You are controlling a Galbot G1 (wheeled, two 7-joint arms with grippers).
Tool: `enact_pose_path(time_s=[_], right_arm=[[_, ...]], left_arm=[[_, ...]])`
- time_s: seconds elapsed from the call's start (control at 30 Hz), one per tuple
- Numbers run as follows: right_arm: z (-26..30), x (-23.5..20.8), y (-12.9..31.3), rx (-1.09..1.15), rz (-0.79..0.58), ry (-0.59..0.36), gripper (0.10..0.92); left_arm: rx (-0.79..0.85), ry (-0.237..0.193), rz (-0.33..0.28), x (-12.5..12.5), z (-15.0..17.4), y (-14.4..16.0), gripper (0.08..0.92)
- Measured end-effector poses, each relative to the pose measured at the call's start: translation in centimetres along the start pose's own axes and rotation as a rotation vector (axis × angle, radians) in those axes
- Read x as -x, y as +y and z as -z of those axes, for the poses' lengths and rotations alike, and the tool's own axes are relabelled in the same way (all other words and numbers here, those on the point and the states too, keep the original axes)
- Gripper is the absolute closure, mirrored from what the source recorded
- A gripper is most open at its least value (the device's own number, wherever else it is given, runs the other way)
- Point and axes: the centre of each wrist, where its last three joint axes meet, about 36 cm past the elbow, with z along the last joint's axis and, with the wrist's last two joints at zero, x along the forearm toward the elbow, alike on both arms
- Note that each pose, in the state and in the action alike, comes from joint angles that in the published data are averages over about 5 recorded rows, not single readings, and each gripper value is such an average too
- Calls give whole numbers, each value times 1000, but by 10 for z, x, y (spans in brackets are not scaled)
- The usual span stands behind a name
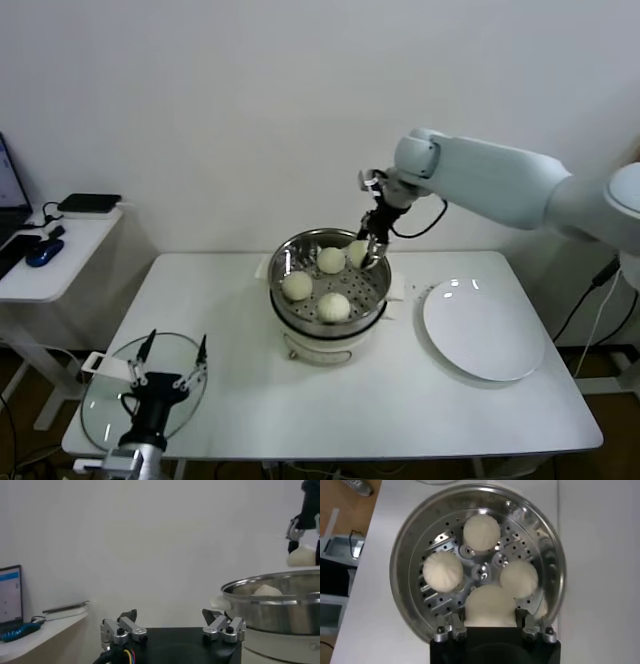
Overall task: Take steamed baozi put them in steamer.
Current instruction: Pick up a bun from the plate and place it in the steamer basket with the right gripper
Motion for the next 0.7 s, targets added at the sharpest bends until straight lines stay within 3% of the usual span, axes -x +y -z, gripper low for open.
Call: enact_pose_path(time_s=[0.7], right_arm=[[-12,60,3,10,41,66,377]], left_arm=[[-14,9,1,-2,-6,2,177]])
